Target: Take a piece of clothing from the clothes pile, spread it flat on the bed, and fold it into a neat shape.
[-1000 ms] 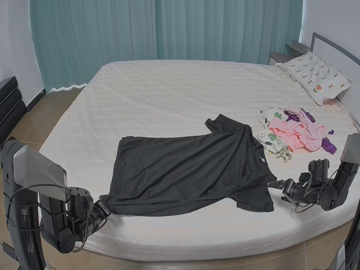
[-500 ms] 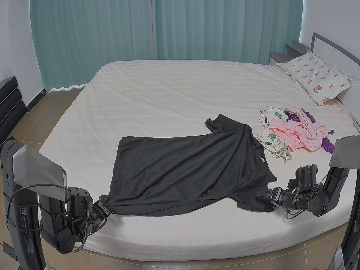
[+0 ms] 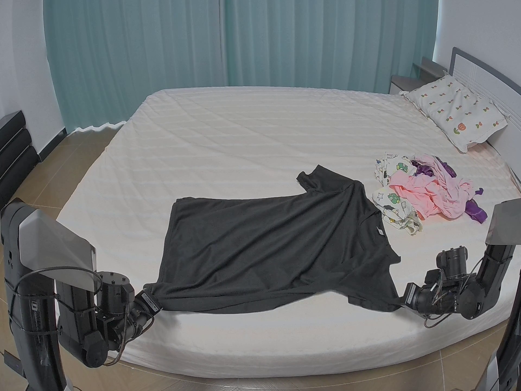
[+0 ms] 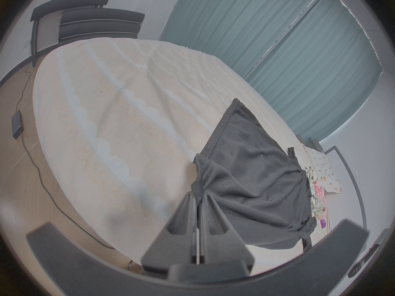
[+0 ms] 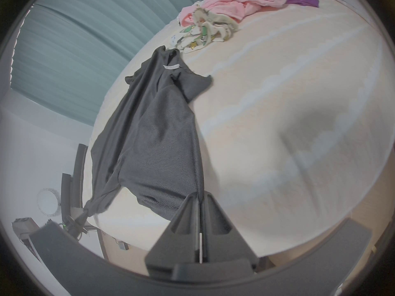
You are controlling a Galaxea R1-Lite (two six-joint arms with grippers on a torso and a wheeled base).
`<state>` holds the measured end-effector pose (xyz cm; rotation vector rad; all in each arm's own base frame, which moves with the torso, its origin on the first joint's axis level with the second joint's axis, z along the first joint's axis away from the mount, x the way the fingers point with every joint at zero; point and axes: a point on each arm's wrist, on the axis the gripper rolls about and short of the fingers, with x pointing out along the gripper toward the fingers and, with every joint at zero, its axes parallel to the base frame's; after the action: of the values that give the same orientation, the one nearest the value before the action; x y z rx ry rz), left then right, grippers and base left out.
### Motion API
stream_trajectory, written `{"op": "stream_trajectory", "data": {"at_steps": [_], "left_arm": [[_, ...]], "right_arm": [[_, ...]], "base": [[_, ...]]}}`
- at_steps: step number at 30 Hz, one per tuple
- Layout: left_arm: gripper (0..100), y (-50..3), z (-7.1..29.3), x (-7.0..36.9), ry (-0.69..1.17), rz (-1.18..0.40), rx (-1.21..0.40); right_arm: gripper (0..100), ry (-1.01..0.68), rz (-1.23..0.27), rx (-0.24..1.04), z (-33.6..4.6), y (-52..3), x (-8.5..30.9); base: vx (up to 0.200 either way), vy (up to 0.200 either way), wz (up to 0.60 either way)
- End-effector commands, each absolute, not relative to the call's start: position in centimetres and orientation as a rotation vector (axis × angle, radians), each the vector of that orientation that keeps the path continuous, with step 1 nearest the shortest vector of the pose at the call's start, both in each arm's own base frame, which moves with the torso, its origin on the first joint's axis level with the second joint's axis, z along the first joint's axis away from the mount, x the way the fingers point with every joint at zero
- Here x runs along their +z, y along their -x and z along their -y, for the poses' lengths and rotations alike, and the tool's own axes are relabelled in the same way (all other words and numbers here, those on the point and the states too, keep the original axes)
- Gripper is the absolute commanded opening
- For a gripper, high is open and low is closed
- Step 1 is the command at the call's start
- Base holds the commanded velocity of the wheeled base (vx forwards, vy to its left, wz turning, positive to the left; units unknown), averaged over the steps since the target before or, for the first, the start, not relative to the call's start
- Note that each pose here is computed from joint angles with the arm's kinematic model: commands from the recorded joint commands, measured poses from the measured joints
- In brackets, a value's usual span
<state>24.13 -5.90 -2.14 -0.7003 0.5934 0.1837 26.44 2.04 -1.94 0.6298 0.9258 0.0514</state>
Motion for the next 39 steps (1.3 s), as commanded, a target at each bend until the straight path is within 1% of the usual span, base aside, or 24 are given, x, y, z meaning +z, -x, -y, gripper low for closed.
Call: {"op": "stream_trajectory", "data": {"at_steps": [1,14,17,18,20,22,28,32,39], "left_arm": [[0,-23.8,5.8,-2.2,0.695,-0.605,0.188],[0,-22.4,5.5,-2.3,0.604,-0.654,0.182],[0,-22.1,5.4,-2.3,0.573,-0.669,0.178],[0,-21.5,5.3,-2.4,0.535,-0.690,0.171],[0,-21.5,5.3,-2.4,0.535,-0.690,0.171],[0,-21.4,5.3,-2.4,0.521,-0.697,0.172],[0,-21.4,5.2,-2.6,0.512,-0.704,0.173],[0,-21.4,5.2,-2.6,0.510,-0.703,0.175],[0,-21.1,5.1,-2.7,0.479,-0.720,0.174]], "right_arm": [[0,-0.582,-0.963,0.033,-0.9,-23.6,-1.5],[0,-0.503,-1.103,0.050,-1.1,-17.4,-1.2],[0,-0.500,-1.115,0.047,-1.1,-17.3,-1.2],[0,-0.502,-1.130,0.042,-1.1,-17.1,-1.3],[0,-0.502,-1.130,0.042,-1.1,-17.1,-1.3],[0,-0.479,-1.204,0.053,-1.6,-16.3,-1.4],[0,-0.431,-1.281,0.078,-2.6,-15.4,-1.4],[0,-0.368,-1.296,0.038,-3.0,-15.3,-1.8],[0,-0.358,-1.301,0.040,-3.2,-15.2,-1.8]], "base": [[0.000,0.000,0.00],[0.000,0.000,0.00],[0.000,0.000,0.00],[0.000,0.000,0.00],[0.000,0.000,0.00],[0.000,0.000,0.00],[0.000,0.000,0.00],[0.000,0.000,0.00],[0.000,0.000,0.00]]}}
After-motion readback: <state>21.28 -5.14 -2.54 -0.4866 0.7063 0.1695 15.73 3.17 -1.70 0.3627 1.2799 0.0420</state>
